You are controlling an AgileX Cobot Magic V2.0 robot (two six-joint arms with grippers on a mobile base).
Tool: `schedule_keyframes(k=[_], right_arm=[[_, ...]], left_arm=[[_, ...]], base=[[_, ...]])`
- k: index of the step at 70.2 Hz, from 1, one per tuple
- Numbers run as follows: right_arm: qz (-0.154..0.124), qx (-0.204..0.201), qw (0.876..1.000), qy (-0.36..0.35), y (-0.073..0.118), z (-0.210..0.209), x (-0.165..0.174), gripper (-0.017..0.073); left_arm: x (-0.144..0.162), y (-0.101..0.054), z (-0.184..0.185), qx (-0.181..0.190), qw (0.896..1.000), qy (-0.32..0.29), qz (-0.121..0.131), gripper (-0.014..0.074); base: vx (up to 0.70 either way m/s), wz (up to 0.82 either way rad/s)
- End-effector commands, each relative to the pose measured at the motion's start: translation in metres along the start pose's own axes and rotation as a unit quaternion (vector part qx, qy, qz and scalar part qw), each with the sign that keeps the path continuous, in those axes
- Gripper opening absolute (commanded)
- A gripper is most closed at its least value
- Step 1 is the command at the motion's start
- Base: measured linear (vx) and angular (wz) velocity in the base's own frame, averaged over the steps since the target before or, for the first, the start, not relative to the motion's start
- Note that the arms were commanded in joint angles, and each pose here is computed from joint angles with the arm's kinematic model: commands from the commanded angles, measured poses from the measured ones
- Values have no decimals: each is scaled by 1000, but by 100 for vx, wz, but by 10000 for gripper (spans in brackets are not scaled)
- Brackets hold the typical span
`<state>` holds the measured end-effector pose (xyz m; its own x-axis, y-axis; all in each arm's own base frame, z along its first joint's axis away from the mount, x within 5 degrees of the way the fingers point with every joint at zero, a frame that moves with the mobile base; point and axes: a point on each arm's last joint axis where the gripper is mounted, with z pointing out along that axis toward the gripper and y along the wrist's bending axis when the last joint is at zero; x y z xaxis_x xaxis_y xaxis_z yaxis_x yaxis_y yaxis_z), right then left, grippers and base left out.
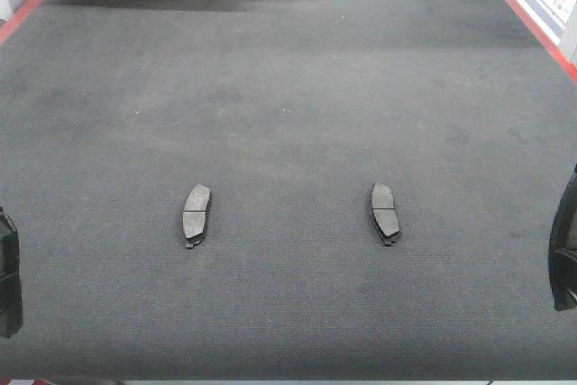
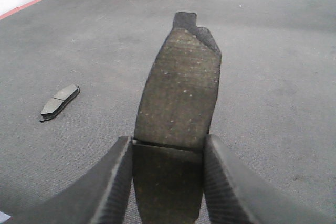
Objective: Move and align brake pads A on conveyor
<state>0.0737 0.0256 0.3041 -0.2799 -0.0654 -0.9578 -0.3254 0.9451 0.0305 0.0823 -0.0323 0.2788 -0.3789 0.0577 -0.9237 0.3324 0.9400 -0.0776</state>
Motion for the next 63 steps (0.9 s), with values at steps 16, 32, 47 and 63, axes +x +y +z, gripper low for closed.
schedule_keyframes(k=[16,32,47,63], right_arm=[[-7,-4,998,-60,1,-4,-17,-3],[-7,-4,998,-60,1,-4,-17,-3],[-7,-4,998,-60,1,-4,-17,-3],[-7,-4,998,-60,1,-4,-17,-3]], left_arm=[[-17,-3,-4,13,998,-56,1,153],[-17,-3,-4,13,998,-56,1,153],[-17,-3,-4,13,998,-57,1,153],[-18,-5,-3,27,998,-59,-27,153]], base=[[0,0],[0,0],[0,0],[0,0]])
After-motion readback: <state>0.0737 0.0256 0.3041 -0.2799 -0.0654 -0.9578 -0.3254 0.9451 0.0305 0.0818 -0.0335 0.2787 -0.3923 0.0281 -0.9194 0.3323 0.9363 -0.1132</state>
